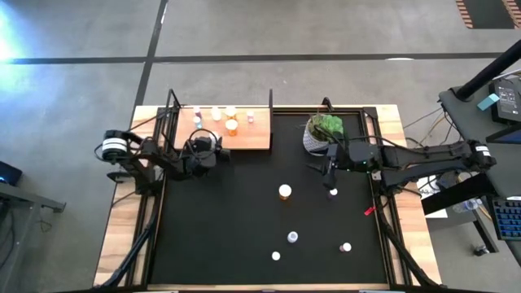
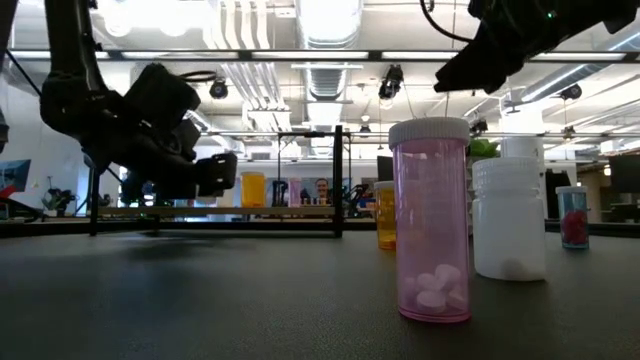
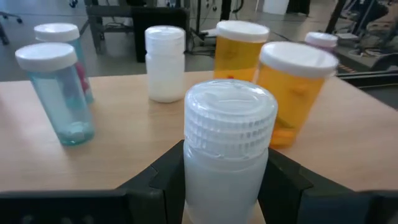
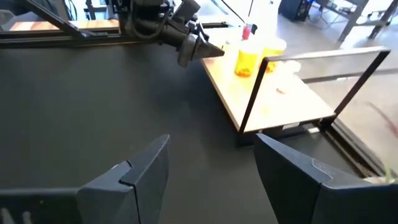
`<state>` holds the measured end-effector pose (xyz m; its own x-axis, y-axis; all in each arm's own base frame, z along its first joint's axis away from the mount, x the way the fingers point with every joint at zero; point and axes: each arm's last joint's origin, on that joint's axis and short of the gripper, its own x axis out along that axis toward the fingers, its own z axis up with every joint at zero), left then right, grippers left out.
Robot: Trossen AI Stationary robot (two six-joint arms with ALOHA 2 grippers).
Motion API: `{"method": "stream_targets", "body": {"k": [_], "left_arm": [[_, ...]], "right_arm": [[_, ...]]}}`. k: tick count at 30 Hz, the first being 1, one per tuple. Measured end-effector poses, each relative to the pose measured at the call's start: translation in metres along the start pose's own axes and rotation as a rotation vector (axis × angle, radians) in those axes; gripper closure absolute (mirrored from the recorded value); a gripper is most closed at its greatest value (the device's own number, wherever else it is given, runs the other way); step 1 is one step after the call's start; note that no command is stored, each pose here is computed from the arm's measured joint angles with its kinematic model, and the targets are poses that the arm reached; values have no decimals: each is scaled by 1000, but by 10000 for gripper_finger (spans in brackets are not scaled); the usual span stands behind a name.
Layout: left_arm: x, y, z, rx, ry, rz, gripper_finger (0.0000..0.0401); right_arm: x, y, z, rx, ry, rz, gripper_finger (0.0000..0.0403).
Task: Pick and place medicine bottles onto shelf by color
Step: Put the bottom left white pill bottle on the shelf aligned with the other white pill bottle
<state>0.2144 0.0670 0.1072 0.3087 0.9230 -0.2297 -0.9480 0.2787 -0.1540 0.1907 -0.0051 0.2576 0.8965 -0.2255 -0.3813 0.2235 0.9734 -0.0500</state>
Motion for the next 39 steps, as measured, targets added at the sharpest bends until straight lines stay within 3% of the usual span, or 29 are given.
{"method": "stream_targets", "body": {"k": [21,39], "left_arm": [[25,-1,8,-27,-16,92,265],[33,-1,5,-71,2,89,265]], "right_arm": [[13,2,-20,37,93,-7,181],[16,3,-21,34,106,-8,181]]}}
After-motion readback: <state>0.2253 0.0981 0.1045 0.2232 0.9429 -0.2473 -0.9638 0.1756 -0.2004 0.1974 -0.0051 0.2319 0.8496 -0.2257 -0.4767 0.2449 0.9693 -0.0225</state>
